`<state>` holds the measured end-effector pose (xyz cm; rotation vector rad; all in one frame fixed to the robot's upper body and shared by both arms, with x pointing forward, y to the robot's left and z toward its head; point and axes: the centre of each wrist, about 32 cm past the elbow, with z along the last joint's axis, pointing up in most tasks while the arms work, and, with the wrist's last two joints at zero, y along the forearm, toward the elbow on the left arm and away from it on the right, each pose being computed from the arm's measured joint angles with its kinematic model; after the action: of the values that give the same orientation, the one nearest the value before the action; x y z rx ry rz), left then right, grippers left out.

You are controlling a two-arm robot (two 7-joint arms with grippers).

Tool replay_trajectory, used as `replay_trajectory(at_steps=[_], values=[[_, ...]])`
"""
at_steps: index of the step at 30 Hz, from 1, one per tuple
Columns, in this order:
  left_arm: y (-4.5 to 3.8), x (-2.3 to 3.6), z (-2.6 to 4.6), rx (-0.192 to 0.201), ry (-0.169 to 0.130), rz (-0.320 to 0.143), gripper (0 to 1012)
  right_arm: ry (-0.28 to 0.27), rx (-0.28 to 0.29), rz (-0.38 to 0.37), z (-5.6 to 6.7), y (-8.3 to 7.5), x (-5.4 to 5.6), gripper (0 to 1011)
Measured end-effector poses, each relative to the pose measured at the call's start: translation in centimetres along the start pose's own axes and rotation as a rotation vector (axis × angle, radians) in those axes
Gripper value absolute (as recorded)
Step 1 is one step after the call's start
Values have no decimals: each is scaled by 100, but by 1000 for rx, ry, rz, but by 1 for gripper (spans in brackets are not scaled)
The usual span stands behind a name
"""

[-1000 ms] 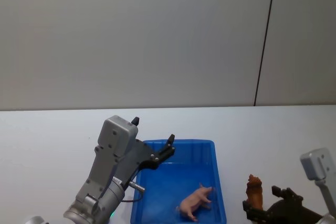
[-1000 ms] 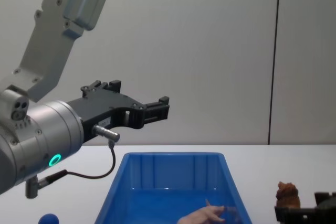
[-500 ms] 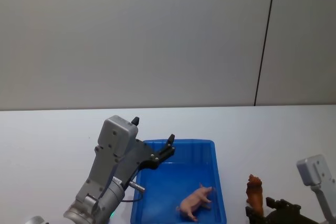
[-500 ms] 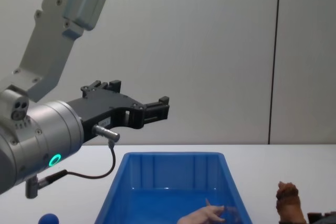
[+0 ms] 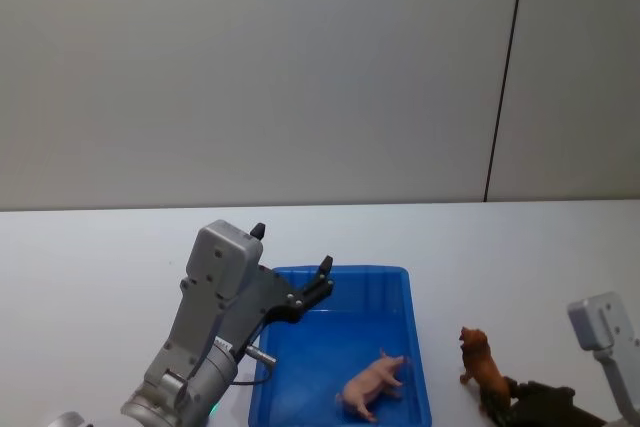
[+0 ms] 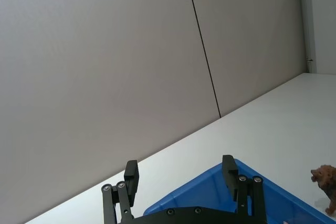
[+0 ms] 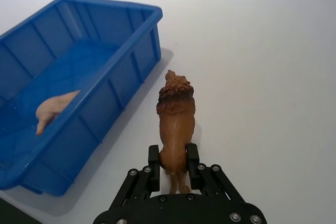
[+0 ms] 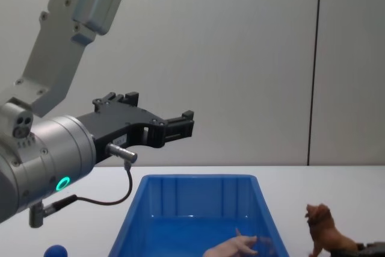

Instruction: Pick up the two dolls from the table and place them into the box.

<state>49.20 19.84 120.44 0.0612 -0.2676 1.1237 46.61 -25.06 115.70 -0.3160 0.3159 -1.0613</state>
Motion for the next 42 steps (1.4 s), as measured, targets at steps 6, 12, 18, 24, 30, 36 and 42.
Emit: replay_trajectory(at_steps=[6,12,18,24,30,36,42], values=[[0,0,0,0,0,0,1001,-18,44,-17,69,-28,-12,287],[0,0,0,0,0,0,1002,-43,98,-28,176,-55,-29,287],[0,0,0,0,0,0,1002,-78,181,-9,415,-60,-57,287],[0,0,0,0,0,0,1002,-96,227,36,610,-14,-81,287],[0,0,0,0,0,0,1001,-100,235,107,793,136,-122,287],[0,0,0,0,0,0,1002,-86,205,172,894,355,-172,290],[0,0,0,0,0,0,1002,-69,167,225,925,582,-232,461]])
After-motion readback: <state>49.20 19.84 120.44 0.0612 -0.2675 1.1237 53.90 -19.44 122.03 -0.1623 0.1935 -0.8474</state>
